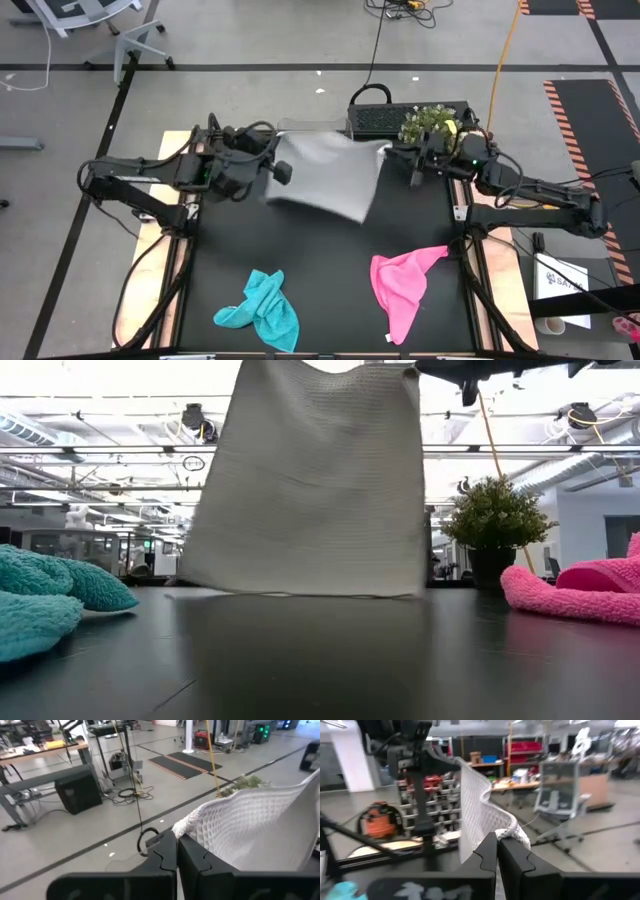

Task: Fold microfiber towels
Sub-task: Fold the gray microfiber cloth

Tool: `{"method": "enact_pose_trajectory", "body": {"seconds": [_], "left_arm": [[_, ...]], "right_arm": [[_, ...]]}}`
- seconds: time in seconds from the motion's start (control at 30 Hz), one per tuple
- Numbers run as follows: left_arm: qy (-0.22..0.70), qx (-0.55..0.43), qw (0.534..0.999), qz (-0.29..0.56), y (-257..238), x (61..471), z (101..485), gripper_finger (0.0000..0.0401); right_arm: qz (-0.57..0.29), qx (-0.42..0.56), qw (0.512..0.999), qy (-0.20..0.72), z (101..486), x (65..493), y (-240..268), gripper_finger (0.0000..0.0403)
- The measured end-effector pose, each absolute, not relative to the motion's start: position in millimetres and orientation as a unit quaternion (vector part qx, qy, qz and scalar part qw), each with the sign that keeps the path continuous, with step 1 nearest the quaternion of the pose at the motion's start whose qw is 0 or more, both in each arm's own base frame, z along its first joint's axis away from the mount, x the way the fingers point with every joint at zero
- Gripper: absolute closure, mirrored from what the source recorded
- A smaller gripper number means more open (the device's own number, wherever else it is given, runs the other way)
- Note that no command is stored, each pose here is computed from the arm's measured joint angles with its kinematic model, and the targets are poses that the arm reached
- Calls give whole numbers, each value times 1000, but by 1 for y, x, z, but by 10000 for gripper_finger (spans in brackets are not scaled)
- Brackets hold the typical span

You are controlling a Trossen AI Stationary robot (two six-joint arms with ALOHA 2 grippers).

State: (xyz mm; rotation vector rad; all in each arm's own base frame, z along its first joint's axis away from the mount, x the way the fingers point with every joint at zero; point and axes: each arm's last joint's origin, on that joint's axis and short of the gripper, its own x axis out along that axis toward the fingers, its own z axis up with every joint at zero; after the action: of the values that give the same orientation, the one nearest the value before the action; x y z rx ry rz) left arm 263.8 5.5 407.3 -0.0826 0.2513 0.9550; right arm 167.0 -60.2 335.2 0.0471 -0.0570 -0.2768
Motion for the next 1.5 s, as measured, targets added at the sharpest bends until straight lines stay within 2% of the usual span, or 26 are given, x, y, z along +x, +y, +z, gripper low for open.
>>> {"method": "enact_pose_trajectory", "body": {"seconds": [0.23,0.37,0.53,0.7,0.87,0.97,1.13,1.33,1.5], "left_arm": [[110,-13,875,472,25,267,415,401],[105,7,872,477,34,268,419,401],[119,-6,881,457,39,268,416,401],[176,-38,876,448,37,262,400,401],[227,-89,869,431,25,255,386,401],[237,-84,869,427,19,255,384,401],[213,-64,874,431,21,259,389,401],[168,-27,888,427,31,266,403,401],[118,-6,894,432,39,256,423,401]], "right_arm": [[-147,-40,987,-49,369,159,-74,403],[-148,-44,988,-14,375,161,-84,403],[-119,-16,992,41,364,172,-91,403],[-90,37,989,116,345,182,-90,403],[-45,73,987,139,339,188,-76,403],[-32,68,987,143,339,191,-69,403],[-84,15,989,120,344,192,-73,403],[-111,-59,989,77,380,183,-80,403],[-127,-106,984,60,418,169,-81,403]]}}
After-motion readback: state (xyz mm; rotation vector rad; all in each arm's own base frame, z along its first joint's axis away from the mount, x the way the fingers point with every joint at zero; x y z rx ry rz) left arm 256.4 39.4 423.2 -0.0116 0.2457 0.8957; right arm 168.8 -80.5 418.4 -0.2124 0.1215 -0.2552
